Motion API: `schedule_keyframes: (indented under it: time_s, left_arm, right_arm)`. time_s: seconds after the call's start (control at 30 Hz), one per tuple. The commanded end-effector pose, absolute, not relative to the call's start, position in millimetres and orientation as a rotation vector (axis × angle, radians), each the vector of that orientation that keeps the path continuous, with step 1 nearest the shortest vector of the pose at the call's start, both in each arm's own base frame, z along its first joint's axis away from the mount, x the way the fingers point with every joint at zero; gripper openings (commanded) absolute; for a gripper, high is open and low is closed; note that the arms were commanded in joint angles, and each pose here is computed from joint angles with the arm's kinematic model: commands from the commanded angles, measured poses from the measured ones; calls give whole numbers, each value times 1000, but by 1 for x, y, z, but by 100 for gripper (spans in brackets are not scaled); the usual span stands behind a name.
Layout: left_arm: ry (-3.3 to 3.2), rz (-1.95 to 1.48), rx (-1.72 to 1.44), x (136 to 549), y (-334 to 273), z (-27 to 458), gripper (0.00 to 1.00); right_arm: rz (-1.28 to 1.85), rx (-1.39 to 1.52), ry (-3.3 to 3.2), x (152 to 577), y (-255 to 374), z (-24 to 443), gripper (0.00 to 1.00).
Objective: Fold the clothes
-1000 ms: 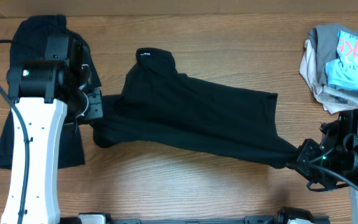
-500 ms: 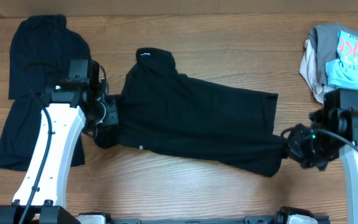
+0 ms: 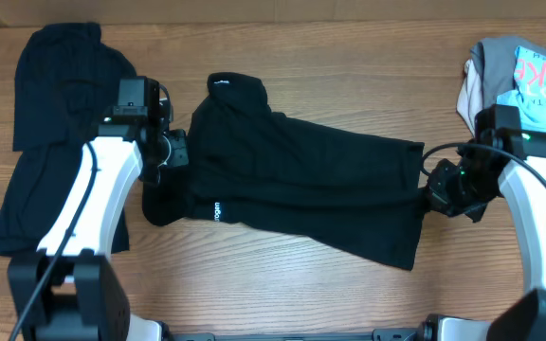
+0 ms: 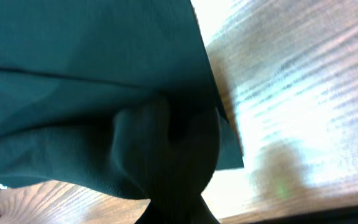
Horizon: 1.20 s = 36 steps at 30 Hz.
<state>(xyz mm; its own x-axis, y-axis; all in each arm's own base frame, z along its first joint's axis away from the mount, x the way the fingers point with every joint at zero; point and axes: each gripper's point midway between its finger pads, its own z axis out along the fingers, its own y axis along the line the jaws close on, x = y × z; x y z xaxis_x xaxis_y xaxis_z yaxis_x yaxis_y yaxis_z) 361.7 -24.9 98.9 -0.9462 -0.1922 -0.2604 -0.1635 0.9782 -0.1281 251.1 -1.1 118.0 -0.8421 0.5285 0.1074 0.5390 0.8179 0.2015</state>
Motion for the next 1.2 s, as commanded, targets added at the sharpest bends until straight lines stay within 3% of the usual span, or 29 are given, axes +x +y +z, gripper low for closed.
schedule_keyframes:
  time_s: [0.0, 0.43, 0.53, 0.67, 0.73, 0.77, 0.83, 1.03, 1.17]
  left_arm:
    - [2869, -151, -282, 373, -22, 77, 4]
    - [2750, -169, -266, 414, -23, 65, 6]
    - [2710, -181, -287, 422, -24, 69, 17]
    - [2678, -209, -300, 429, -26, 73, 55]
    - [2675, -208, -299, 430, -26, 73, 80]
    - [2673, -202, -299, 431, -26, 73, 84]
    - [2671, -196, -296, 431, -25, 74, 99]
    - [2688, -265, -88, 432, -40, 88, 100]
    - [2730, -276, 109, 422, -55, 99, 100]
  right_arm:
    - [-331, -841, -2958, 261, -3, 107, 4]
    - [-320, -842, -2962, 270, -6, 76, 4]
    - [-317, -841, -2950, 264, -5, 65, 4]
    - [-312, -839, -2930, 256, -4, 55, 4]
    - [-312, -839, -2930, 256, -4, 54, 4]
    - [-313, -838, -2933, 257, -4, 54, 5]
    - [-360, -794, -2959, 261, 0, 55, 23]
    - [-395, -741, -3012, 274, 0, 63, 44]
    - [-404, -743, -3049, 287, -2, 79, 47]
